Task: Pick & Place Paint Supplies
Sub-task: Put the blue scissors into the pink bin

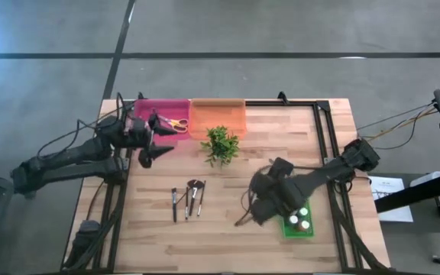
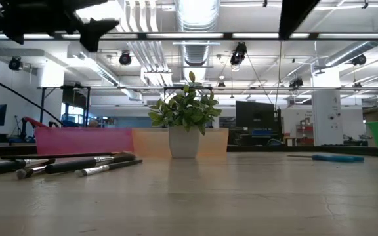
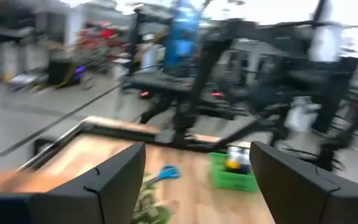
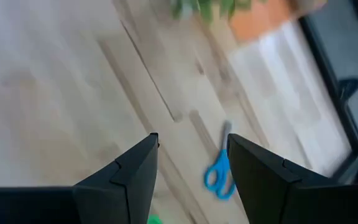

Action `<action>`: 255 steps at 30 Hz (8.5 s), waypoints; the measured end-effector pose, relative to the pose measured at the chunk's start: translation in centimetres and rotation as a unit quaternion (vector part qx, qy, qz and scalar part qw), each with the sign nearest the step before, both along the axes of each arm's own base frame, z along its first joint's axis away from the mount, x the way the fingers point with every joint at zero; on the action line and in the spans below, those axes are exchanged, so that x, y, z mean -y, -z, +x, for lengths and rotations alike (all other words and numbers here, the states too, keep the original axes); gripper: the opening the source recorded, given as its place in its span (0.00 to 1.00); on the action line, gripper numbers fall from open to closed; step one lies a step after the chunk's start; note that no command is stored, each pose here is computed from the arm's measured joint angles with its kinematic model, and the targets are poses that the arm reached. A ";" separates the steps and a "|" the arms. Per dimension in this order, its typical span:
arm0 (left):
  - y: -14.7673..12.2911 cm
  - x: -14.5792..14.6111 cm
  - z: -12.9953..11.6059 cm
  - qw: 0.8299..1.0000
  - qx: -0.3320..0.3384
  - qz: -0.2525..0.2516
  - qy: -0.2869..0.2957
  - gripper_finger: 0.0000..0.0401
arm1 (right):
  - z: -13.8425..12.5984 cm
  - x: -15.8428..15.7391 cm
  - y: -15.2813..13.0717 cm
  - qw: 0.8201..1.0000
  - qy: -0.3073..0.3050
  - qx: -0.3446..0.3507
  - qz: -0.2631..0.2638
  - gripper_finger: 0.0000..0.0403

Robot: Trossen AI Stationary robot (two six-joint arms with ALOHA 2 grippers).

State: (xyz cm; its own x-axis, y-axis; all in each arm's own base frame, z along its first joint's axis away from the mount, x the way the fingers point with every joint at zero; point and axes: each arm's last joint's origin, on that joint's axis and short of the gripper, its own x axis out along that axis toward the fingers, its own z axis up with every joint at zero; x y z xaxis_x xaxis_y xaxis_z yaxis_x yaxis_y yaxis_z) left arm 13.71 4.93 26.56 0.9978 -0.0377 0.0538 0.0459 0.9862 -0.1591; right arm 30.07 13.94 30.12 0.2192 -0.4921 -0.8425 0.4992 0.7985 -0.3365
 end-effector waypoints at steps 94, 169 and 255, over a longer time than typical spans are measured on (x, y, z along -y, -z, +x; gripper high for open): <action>-1.1 5.2 1.1 0.988 0.073 0.095 0.092 0.74 | -7.1 16.8 13.8 0.956 0.108 0.005 0.272 0.01; -1.0 5.2 1.1 0.988 0.069 0.098 0.093 0.75 | -8.1 18.8 17.1 0.973 0.051 -0.012 0.223 0.42; 2.8 5.6 18.6 0.971 -0.131 0.152 0.133 0.75 | 0.8 7.4 -1.9 0.897 -0.321 0.283 0.107 0.05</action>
State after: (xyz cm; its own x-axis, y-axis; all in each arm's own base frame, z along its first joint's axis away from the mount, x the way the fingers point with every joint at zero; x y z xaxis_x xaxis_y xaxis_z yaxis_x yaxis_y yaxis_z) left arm 32.30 -0.69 23.72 0.9284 -0.2701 -0.2550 0.3023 0.9484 0.0959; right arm 30.85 6.59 32.06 0.8225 0.0487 -0.5667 -0.0445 0.9988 0.0212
